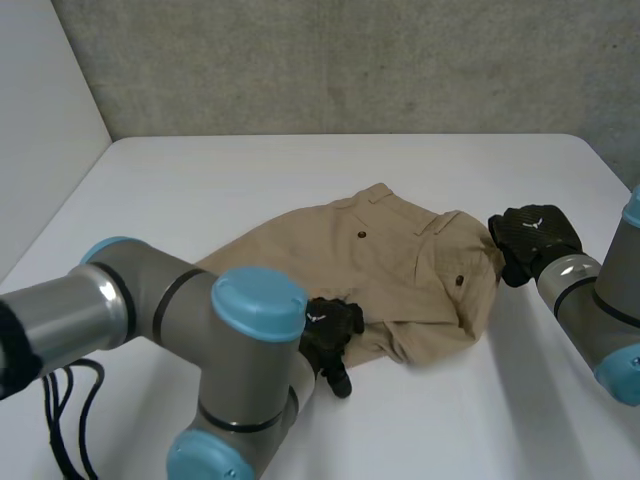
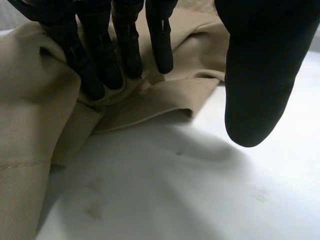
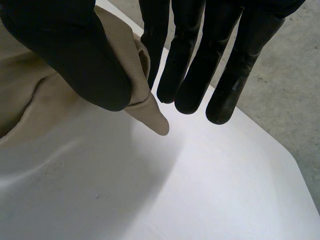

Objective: Fold the shorts.

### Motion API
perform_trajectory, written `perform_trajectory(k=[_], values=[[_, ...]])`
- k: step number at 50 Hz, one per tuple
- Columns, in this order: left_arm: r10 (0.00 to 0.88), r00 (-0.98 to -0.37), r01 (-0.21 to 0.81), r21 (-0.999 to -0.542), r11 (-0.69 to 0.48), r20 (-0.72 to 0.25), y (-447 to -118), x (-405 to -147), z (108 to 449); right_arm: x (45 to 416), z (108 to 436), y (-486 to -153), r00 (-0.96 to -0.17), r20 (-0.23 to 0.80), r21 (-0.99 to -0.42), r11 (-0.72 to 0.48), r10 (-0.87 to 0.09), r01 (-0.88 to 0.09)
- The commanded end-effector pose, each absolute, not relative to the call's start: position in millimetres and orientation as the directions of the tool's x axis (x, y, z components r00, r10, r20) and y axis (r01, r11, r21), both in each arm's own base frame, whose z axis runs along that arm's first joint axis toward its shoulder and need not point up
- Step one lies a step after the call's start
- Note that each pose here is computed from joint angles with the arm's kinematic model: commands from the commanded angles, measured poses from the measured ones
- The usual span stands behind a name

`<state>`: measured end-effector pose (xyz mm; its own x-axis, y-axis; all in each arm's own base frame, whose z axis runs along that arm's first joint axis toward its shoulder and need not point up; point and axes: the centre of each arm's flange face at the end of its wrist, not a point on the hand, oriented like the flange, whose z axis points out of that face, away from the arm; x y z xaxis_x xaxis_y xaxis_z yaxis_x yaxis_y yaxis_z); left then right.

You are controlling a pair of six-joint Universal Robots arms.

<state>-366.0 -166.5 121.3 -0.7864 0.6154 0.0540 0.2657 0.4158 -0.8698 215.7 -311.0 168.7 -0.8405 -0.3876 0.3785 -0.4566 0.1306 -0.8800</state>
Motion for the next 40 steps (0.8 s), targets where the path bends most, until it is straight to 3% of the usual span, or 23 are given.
perform_trajectory(k=[1, 7, 40], values=[[0.604, -0.797, 0.295, -0.872, 0.390, 0.001, -177, -368, 115, 216, 167, -308, -0.837, 0.375, -0.879, 0.135, -0.399, -0.457], [0.624, -0.780, 0.349, -0.864, 0.363, -0.052, -178, -369, 106, 216, 165, -306, -0.836, 0.373, -0.877, 0.140, -0.403, -0.459], [0.631, -0.774, 0.318, -0.891, 0.325, -0.046, -189, -384, 111, 219, 160, -300, -0.825, 0.380, -0.870, 0.141, -0.418, -0.472]])
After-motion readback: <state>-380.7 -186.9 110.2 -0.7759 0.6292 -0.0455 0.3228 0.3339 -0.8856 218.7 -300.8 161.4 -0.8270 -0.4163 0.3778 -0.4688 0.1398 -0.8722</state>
